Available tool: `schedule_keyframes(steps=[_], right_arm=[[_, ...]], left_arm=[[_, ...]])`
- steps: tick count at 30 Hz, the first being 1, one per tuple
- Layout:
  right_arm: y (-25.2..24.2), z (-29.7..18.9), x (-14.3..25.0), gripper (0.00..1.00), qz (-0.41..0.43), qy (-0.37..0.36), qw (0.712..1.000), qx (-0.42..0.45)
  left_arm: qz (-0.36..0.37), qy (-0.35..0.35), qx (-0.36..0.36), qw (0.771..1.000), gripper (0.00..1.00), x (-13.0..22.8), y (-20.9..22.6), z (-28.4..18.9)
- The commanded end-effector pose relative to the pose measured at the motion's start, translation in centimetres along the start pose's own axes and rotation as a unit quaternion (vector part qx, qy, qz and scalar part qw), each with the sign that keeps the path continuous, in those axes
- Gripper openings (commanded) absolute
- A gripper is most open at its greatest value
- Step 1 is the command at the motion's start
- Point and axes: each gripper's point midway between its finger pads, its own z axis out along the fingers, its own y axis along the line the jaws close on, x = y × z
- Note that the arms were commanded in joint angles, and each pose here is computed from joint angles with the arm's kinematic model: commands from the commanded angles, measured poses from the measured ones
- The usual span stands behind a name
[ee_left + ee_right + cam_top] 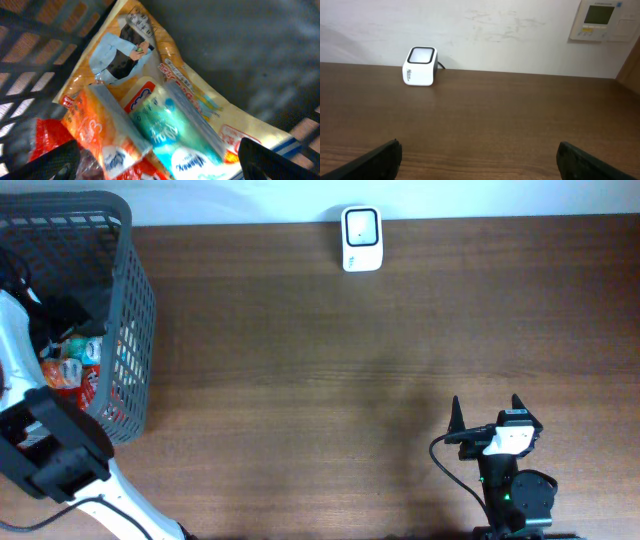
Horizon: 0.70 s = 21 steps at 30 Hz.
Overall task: Scan the item barcode
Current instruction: 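Grasp the orange and teal small boxes in the basket with left gripper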
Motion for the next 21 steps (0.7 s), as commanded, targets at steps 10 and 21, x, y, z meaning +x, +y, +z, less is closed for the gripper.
schedule_keyframes(steps=[10,21], right_arm=[[-0.4,0.0,0.4,0.98,0.004,0.003,1.0,0.009],[-0.4,0.0,0.4,0.98,0.004,0.003,1.0,0.009]], left_arm=[[-0.038,0.014,-0.062,0.997,0.99,0.0,2.2,2.8],[-0.035,0.044,-0.071,0.996,0.62,2.0,2.6,4.6]])
